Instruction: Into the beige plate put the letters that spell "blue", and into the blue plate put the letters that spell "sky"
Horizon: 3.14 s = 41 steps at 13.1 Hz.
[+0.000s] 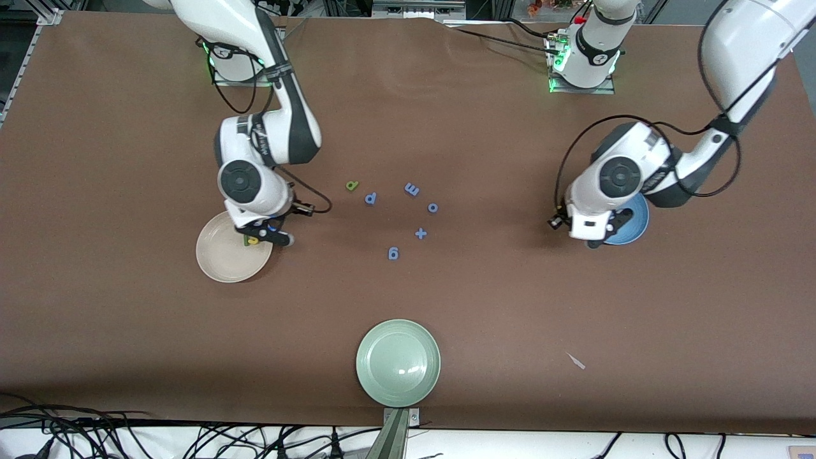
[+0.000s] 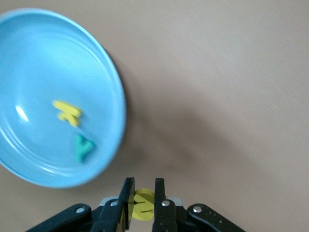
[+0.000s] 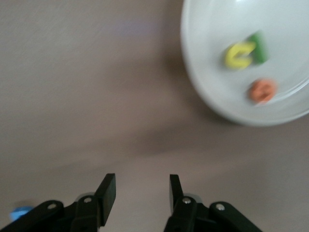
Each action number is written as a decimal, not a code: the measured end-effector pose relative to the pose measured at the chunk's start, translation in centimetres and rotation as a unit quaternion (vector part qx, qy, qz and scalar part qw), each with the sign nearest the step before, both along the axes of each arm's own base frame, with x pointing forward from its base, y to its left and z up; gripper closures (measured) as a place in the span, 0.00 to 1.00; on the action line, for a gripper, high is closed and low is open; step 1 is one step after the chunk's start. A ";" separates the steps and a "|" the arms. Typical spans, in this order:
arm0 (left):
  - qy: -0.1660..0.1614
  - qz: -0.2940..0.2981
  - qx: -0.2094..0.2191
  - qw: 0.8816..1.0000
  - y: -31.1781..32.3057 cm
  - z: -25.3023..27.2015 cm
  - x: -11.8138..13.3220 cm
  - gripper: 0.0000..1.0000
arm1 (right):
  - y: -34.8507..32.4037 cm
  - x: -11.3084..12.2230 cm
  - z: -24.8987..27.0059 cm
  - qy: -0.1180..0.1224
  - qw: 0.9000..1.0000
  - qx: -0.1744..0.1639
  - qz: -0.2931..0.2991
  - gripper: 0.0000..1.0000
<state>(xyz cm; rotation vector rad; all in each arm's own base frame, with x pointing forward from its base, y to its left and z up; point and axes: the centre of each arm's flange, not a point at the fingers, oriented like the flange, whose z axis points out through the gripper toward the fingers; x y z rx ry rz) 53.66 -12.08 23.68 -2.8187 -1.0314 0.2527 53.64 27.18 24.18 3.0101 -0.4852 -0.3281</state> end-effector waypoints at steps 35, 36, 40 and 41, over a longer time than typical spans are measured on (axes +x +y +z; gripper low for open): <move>-0.021 -0.076 0.047 0.996 22.1 18.1 8.4 0.00 | 0.2 -0.9 1.3 -0.040 0.999 -0.022 0.015 0.73; -0.018 -0.073 0.048 0.996 22.8 19.9 8.4 0.00 | -3.0 1.2 2.8 -0.030 0.999 -0.014 0.038 0.73; -0.014 -0.081 0.022 0.996 24.5 26.5 8.0 0.00 | -14.0 5.3 2.8 -0.018 0.995 0.005 0.103 0.73; -0.016 -0.090 0.010 0.996 24.5 27.8 7.7 0.00 | -14.9 5.6 2.2 -0.021 0.994 0.001 0.107 0.73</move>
